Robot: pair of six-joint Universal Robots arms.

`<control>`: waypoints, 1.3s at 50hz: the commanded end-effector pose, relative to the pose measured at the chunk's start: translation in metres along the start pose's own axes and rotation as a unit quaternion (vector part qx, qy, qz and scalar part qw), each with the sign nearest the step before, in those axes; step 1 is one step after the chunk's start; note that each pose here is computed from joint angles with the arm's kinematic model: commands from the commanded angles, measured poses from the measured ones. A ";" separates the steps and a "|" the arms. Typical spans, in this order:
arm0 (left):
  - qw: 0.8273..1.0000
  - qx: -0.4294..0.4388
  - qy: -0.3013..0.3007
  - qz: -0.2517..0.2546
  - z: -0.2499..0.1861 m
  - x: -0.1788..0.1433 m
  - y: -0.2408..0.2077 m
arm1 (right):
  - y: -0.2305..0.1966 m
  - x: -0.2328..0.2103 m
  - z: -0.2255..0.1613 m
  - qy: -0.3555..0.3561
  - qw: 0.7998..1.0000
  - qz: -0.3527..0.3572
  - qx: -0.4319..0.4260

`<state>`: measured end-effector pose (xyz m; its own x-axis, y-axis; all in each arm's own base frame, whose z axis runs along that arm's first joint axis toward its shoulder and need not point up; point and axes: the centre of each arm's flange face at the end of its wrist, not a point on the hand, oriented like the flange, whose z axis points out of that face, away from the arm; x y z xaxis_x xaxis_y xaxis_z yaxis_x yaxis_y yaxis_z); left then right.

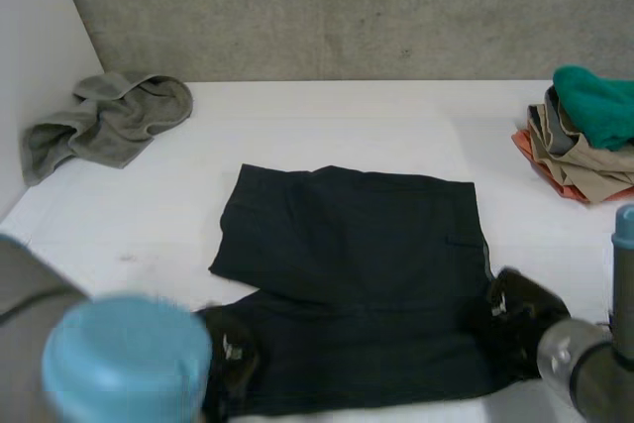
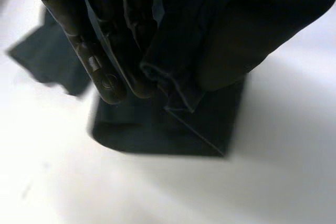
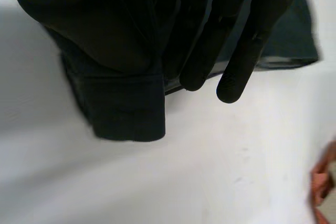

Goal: Fold the laundry.

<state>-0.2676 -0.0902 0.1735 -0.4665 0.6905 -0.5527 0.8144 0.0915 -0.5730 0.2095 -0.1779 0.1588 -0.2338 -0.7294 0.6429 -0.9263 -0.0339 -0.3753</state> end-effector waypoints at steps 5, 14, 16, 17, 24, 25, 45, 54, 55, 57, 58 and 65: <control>0.972 0.119 -0.167 -0.113 0.108 -0.079 -0.056 | -0.034 0.063 0.061 0.175 0.977 0.055 0.112; 0.946 0.192 -0.254 -0.067 0.185 -0.091 -0.074 | -0.058 0.092 0.135 0.274 0.944 0.041 0.181; 0.941 0.196 -0.271 -0.046 0.197 -0.093 -0.075 | -0.064 0.096 0.156 0.290 0.937 0.034 0.193; 0.935 0.201 -0.292 -0.025 0.208 -0.097 -0.077 | -0.064 0.097 0.162 0.294 0.935 0.031 0.196; 0.905 0.226 -0.360 0.007 0.231 -0.113 -0.083 | -0.070 0.113 0.190 0.344 0.914 0.034 0.212; 0.904 0.229 -0.360 0.007 0.231 -0.110 -0.083 | -0.070 0.116 0.189 0.350 0.912 0.039 0.210; 0.916 0.293 -0.257 -0.095 0.128 -0.095 -0.078 | -0.026 0.092 0.067 0.075 0.941 0.314 0.103; 0.935 0.259 -0.103 -0.221 0.103 -0.071 -0.057 | -0.005 0.077 0.082 0.061 0.935 0.328 0.120; 0.934 0.256 -0.096 -0.228 0.103 -0.071 -0.057 | -0.005 0.076 0.084 0.063 0.935 0.327 0.123; 0.936 0.247 -0.085 -0.238 0.102 -0.070 -0.055 | -0.004 0.074 0.089 0.064 0.935 0.326 0.123; 0.936 0.239 -0.079 -0.245 0.102 -0.070 -0.053 | -0.001 0.070 0.095 0.061 0.935 0.327 0.120; 0.935 0.238 -0.078 -0.250 0.101 -0.072 -0.053 | 0.003 0.071 0.113 0.080 0.935 0.319 0.133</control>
<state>-0.3126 -0.2150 0.1816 -0.8206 0.5341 -0.2032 0.2523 0.0196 -0.9675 0.2217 -0.2972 0.1367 -0.7727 -0.5636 0.2920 -0.4820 0.2217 -0.8477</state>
